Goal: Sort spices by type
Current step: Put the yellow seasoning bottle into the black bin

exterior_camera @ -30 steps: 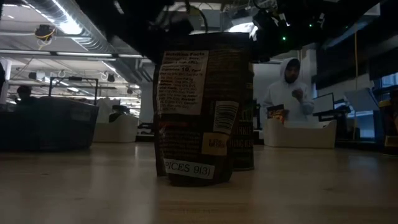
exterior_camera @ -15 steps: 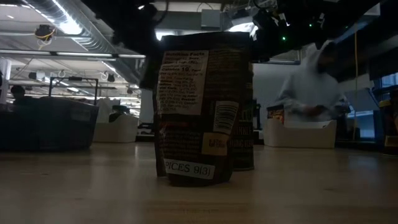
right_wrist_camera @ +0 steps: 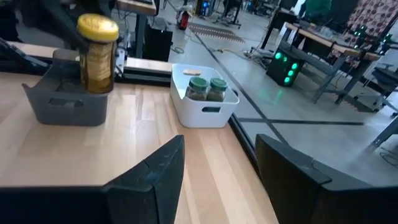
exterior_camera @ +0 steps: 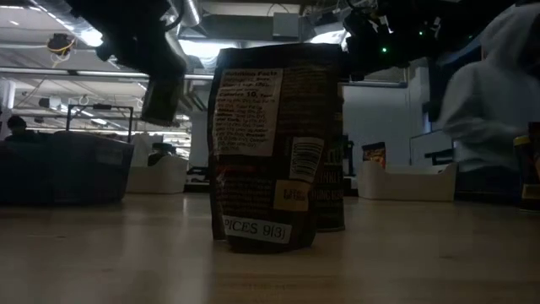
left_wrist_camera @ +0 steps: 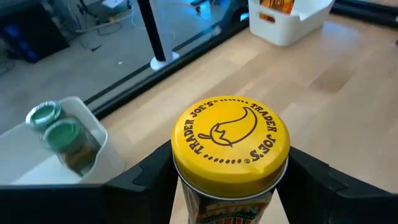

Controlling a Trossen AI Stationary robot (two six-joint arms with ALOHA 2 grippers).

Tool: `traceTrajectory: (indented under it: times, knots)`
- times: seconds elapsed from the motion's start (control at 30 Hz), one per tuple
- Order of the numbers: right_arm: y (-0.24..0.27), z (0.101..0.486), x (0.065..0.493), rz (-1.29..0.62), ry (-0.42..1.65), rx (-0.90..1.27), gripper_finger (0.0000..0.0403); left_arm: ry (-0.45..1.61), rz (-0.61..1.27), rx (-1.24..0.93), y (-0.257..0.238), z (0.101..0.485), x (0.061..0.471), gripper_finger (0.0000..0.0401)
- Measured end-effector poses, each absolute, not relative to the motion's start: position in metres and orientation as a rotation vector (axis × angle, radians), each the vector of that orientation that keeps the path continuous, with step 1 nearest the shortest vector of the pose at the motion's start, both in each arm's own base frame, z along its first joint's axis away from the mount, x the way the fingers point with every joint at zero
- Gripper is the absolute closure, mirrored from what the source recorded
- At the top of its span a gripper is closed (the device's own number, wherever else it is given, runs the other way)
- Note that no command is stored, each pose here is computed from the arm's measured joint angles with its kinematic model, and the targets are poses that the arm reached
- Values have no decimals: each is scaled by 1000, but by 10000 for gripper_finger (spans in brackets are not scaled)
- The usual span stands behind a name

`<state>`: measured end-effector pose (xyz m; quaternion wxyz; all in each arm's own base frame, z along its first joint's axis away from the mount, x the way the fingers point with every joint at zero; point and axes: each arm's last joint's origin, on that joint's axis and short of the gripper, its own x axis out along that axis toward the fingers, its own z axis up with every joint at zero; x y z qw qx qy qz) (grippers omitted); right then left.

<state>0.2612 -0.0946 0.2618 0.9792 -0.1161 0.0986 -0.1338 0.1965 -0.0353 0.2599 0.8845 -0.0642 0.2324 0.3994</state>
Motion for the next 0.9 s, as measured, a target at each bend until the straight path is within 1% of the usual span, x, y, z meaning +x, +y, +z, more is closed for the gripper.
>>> traceTrajectory:
  times: [0.2, 0.5, 0.6, 0.8, 0.9]
  knots:
    - [-95, 262, 261, -270, 193, -235, 205, 503, 822, -177, -45, 255, 188, 191]
    - [-95, 262, 261, -269, 196, -234, 205, 519, 785, -212, -53, 262, 166, 191]
    - [-95, 263, 261, -270, 191, -234, 205, 539, 805, -225, -54, 260, 159, 191]
    - [-95, 263, 261, -270, 191, -233, 205, 546, 870, -273, -52, 243, 149, 191]
    - [-94, 262, 261, -269, 193, -232, 205, 552, 874, -261, -52, 234, 148, 191]
